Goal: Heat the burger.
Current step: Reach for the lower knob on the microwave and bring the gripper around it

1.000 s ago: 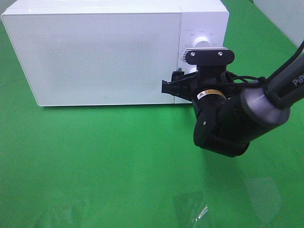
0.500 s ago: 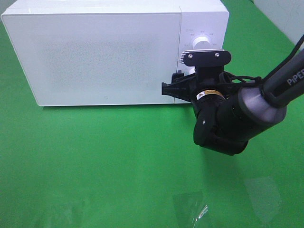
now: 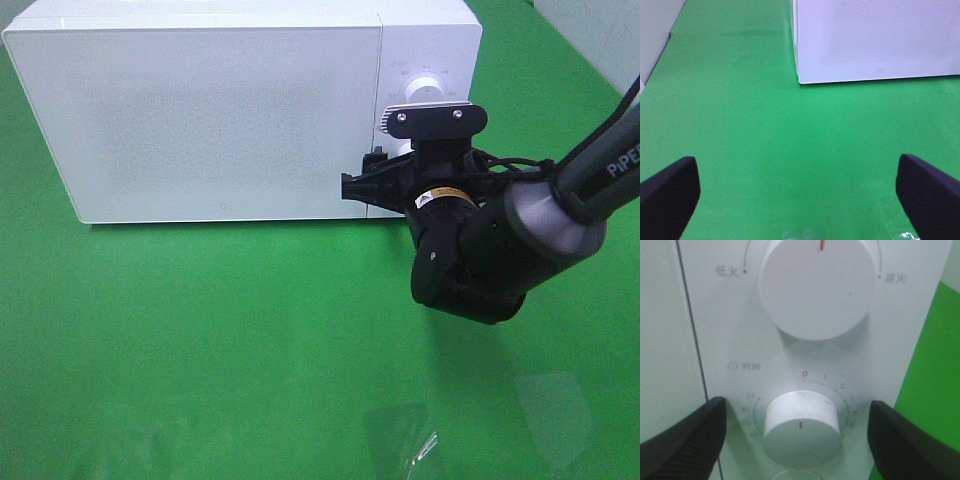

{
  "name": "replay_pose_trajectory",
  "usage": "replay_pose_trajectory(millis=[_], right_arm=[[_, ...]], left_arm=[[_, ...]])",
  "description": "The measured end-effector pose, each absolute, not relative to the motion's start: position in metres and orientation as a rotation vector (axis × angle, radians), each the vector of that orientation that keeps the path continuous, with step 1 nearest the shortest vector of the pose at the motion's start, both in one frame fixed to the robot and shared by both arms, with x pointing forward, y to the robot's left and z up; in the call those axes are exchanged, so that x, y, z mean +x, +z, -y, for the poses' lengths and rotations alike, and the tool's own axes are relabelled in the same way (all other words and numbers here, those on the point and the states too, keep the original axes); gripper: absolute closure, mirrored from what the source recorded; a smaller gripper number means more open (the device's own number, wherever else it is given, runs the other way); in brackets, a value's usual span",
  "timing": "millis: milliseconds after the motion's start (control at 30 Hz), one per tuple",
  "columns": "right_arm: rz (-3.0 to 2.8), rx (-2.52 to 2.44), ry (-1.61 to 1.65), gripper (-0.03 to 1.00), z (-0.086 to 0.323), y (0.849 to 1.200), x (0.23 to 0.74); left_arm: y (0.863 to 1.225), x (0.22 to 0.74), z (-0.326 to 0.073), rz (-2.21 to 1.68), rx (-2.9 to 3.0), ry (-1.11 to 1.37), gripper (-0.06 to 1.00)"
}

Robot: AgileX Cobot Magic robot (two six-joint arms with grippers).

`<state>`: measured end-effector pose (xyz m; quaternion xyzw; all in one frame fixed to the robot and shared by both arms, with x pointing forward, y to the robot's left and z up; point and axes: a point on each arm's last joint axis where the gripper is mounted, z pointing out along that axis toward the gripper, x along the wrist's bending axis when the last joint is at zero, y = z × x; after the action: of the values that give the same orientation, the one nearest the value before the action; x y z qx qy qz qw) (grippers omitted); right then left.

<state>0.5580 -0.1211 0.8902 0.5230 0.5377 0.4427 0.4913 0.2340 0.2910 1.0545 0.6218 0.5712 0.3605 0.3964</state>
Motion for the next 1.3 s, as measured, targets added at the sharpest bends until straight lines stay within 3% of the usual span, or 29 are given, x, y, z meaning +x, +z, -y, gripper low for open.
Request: replay_pose_trajectory(millis=[367, 433, 467, 500, 1000, 1300], right_arm=[[-1.306, 1.272, 1.069, 0.29, 0.1221, 0.8887, 0.5585], [-1.306, 1.272, 1.068, 0.43, 0.1224, 0.8887, 0.5586], [-1.306, 1.272, 1.068, 0.43, 0.1224, 0.8887, 0.5586], [-1.306, 1.272, 1.068, 0.53, 0.1224, 0.8887, 0.5586], [-1.256, 1.316, 1.139, 0.53, 0.1218, 0.8878, 0.5589], [-0.677, 1.924, 1.723, 0.52, 0.1225, 0.8866, 0.5565]], left_arm=[[1.0545, 0.234, -0.291, -1.448, 1.576, 0.913, -0.04], [1.0545, 0.234, -0.291, -1.448, 1.576, 0.913, -0.04], [1.0545, 0.234, -0.291, -1.448, 1.576, 0.913, -0.04], [1.0545, 0.234, -0.291, -1.448, 1.576, 0.913, -0.04], [1.0545, 0.234, -0.291, -1.448, 1.576, 0.913, -0.04], [1.0545, 0.234, -0.291, -1.448, 1.576, 0.913, -0.04]])
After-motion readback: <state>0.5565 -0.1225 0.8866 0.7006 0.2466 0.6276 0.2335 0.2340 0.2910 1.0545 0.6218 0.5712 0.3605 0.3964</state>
